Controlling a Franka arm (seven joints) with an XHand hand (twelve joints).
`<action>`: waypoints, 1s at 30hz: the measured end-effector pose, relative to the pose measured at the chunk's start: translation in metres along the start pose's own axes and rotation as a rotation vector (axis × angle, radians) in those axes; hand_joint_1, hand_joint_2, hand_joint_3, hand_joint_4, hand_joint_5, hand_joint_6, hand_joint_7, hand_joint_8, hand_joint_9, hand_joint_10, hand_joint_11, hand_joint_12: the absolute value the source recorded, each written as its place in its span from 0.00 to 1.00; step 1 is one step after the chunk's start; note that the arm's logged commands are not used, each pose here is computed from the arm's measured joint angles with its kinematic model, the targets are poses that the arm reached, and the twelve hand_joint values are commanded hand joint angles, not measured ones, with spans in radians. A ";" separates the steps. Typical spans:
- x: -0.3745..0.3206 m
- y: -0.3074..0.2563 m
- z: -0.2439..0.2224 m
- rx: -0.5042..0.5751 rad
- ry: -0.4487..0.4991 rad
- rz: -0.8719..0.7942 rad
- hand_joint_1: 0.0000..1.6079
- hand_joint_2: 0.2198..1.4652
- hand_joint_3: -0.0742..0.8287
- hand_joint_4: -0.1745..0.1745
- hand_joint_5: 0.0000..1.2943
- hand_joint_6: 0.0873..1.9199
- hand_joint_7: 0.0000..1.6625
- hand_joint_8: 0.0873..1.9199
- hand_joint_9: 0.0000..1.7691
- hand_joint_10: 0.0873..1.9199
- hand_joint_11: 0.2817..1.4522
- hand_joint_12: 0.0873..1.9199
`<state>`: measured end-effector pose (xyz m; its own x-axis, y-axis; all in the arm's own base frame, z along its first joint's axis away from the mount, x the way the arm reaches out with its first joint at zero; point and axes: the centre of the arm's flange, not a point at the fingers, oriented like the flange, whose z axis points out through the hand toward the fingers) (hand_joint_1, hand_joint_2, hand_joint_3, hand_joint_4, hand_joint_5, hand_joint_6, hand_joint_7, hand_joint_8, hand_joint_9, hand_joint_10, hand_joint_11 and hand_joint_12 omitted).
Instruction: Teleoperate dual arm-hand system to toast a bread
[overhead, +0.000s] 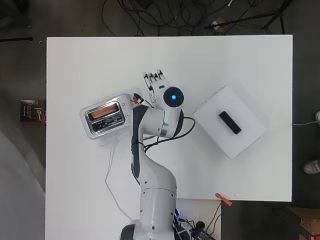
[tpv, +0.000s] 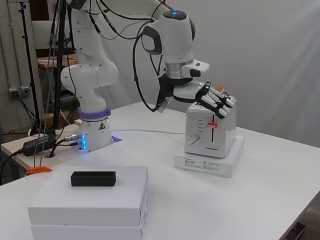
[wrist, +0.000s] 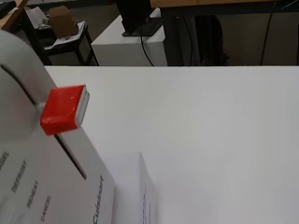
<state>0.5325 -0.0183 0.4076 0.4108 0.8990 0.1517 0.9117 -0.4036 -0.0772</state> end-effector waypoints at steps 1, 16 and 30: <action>-0.001 0.004 0.013 0.023 0.007 -0.010 0.00 0.70 0.08 0.31 0.32 0.00 0.42 0.00 0.47 0.00 0.24 0.00; 0.001 0.026 0.123 0.192 0.027 -0.082 0.01 0.72 0.08 0.50 0.29 0.00 0.36 0.00 0.40 0.00 0.21 0.00; -0.014 0.021 0.185 0.337 -0.018 0.028 0.15 0.78 0.07 0.38 0.26 0.00 0.38 0.00 0.44 0.00 0.22 0.00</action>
<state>0.5439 -0.0083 0.2217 0.4327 0.8925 0.1273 0.8449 -0.3521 -0.4026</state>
